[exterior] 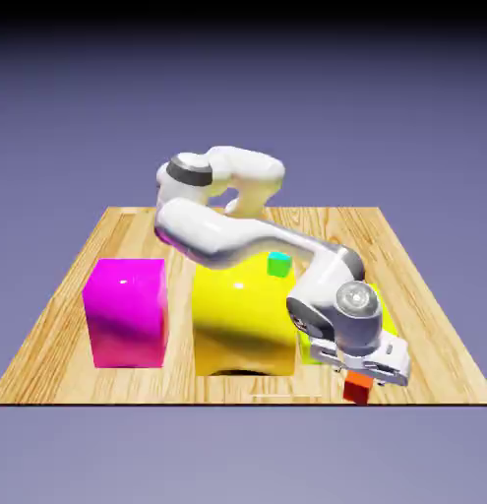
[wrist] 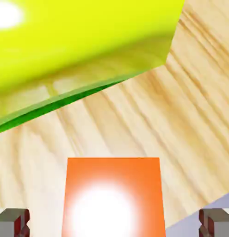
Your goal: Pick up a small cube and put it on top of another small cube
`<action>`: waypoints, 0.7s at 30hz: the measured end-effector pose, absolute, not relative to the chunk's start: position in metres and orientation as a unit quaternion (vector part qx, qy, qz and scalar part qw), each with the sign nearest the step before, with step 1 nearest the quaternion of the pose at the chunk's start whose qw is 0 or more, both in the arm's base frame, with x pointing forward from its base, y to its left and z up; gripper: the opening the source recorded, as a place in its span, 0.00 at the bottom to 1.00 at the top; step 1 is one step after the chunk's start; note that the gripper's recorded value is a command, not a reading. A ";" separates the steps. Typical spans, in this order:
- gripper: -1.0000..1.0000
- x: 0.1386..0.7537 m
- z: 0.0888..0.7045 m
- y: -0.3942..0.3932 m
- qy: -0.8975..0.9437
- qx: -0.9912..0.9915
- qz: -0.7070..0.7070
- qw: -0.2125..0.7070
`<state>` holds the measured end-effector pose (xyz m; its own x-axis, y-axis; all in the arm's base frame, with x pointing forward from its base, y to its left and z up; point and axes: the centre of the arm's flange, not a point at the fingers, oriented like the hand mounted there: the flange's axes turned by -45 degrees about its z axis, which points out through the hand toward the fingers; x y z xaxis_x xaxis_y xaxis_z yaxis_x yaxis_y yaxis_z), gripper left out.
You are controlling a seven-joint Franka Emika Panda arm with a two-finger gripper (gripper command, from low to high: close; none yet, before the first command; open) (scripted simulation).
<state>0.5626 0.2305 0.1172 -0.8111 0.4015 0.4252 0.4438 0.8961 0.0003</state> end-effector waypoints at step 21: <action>0.00 0.544 0.555 0.054 -0.978 -0.087 -0.181 -0.058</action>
